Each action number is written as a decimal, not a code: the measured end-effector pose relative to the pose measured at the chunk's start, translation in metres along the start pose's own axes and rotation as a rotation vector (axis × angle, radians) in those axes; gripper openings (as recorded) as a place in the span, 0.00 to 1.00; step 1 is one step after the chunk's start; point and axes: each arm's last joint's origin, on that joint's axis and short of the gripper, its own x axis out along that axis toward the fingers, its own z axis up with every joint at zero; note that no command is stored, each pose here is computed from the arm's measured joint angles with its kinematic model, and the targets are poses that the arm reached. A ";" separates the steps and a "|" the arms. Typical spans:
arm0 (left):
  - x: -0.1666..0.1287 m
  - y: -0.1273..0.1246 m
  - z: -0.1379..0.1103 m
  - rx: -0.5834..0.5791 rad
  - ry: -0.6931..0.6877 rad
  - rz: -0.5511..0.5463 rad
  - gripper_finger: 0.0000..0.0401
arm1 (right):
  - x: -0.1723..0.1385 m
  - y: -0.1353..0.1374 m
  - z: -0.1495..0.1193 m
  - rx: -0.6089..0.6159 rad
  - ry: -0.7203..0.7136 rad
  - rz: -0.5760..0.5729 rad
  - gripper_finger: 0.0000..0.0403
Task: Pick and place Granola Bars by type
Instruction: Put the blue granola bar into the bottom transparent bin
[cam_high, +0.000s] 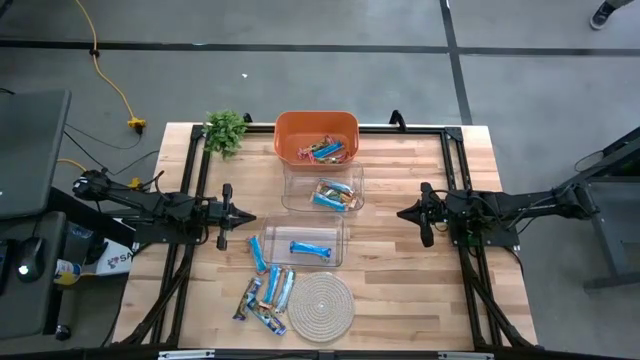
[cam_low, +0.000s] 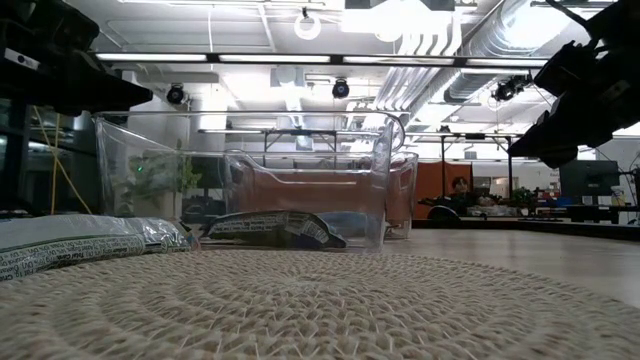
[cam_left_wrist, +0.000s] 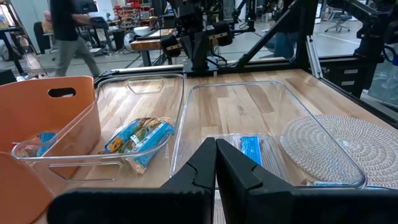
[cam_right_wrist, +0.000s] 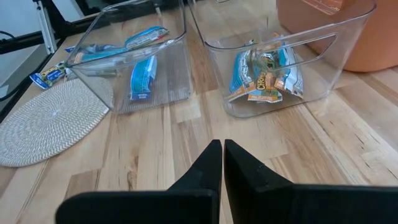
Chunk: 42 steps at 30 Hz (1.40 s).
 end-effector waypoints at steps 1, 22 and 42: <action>0.000 0.000 0.000 0.000 0.000 0.000 0.02 | 0.000 0.000 0.000 0.000 0.000 0.000 0.00; 0.000 0.000 0.002 -0.166 0.001 -0.022 0.02 | 0.000 0.000 0.000 0.000 0.000 0.000 0.00; -0.031 0.013 0.101 -0.422 -0.197 -0.080 0.02 | 0.000 0.000 0.000 0.000 0.000 0.000 0.00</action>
